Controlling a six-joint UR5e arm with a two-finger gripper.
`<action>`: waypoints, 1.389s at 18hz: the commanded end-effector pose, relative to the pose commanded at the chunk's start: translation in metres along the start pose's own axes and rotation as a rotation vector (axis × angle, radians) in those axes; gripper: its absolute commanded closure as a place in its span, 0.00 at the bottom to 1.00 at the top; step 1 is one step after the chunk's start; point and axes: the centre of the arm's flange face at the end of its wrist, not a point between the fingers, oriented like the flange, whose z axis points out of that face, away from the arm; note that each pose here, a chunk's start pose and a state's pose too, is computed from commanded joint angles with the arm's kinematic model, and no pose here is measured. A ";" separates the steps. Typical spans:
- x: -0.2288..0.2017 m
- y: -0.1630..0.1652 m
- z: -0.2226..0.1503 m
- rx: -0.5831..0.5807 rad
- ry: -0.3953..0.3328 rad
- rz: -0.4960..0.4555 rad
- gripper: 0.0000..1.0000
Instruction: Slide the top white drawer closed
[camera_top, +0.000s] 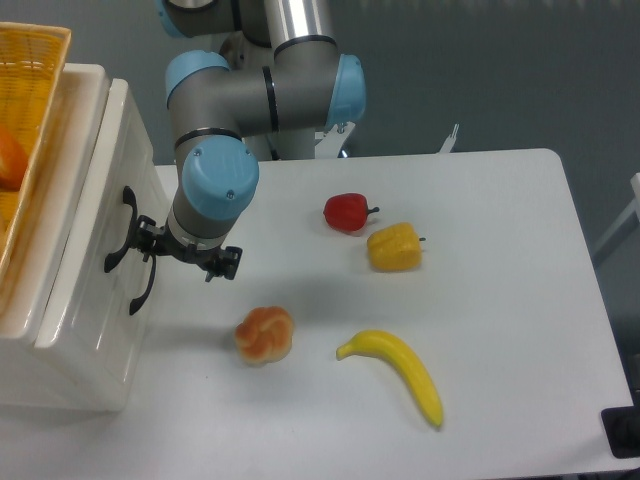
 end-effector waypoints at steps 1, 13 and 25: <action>-0.001 0.000 -0.001 0.002 -0.001 -0.001 0.00; -0.120 0.025 -0.084 0.077 -0.140 0.019 0.00; -0.231 0.122 -0.167 0.010 -0.297 0.134 0.00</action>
